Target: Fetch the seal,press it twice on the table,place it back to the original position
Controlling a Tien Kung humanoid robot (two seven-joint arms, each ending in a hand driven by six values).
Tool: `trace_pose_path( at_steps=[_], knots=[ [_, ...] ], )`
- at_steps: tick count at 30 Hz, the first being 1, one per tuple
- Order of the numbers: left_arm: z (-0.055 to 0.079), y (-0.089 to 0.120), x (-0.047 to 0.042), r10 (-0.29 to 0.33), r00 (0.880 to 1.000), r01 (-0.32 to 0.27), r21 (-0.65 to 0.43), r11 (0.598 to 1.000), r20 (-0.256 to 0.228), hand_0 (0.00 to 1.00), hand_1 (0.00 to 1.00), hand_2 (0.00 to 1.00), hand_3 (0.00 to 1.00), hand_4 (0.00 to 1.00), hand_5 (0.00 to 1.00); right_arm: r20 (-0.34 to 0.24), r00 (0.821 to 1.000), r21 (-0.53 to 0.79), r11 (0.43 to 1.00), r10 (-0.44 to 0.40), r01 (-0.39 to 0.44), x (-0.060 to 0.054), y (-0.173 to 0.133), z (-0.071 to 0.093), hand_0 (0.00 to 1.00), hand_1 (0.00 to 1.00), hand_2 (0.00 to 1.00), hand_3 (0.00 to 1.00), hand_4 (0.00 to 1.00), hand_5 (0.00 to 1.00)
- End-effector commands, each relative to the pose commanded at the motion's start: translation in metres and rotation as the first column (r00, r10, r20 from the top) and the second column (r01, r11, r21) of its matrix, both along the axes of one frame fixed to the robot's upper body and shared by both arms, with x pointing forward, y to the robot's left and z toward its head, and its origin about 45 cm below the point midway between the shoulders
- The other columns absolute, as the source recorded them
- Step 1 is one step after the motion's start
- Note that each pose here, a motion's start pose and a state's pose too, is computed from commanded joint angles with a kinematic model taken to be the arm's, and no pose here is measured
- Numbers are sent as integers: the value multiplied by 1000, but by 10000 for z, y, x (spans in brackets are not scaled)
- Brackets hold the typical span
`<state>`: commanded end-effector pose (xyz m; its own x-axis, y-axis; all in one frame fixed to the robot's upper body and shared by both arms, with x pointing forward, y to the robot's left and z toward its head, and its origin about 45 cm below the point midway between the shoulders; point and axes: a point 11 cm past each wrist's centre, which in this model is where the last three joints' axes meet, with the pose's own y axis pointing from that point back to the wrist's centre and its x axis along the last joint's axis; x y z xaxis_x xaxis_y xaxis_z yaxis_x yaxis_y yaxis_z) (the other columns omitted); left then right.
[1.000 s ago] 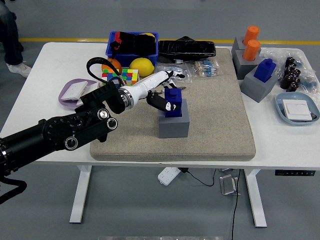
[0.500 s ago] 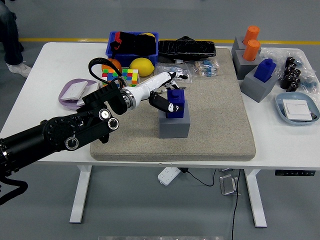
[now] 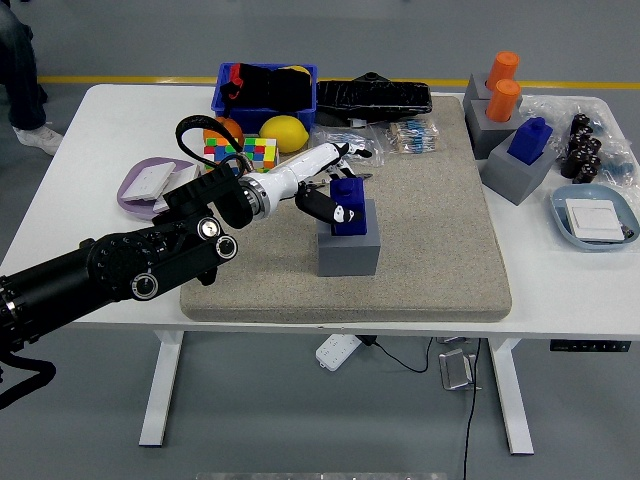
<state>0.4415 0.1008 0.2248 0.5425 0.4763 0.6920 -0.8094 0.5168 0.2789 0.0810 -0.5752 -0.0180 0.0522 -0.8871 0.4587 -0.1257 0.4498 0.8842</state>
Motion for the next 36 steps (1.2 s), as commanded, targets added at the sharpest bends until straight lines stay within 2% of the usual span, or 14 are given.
trace_pose_path(
  at_steps=[15,29,30,36],
  knots=[
    [34,22,8,-14,1000,14,42,999,1,826,458,441,908,711,2,0,1000,0,1000,-3,3,-11,-3,0,885,747,751,751,831,522],
    [-28,-14,-20,-22,1000,23,46,999,-7,826,457,439,909,713,2,0,1000,1,1000,-2,2,-7,3,-4,885,747,751,751,831,521],
    [-31,-14,-20,-21,1000,22,44,999,-7,826,525,469,910,711,2,-1,1000,0,1000,-2,2,-10,0,-2,885,747,751,751,831,521],
    [-36,-16,-19,-20,1000,20,32,999,-13,826,525,469,910,711,2,-1,1000,1,1000,-2,2,-9,4,-5,885,747,751,751,831,521]
  ],
)
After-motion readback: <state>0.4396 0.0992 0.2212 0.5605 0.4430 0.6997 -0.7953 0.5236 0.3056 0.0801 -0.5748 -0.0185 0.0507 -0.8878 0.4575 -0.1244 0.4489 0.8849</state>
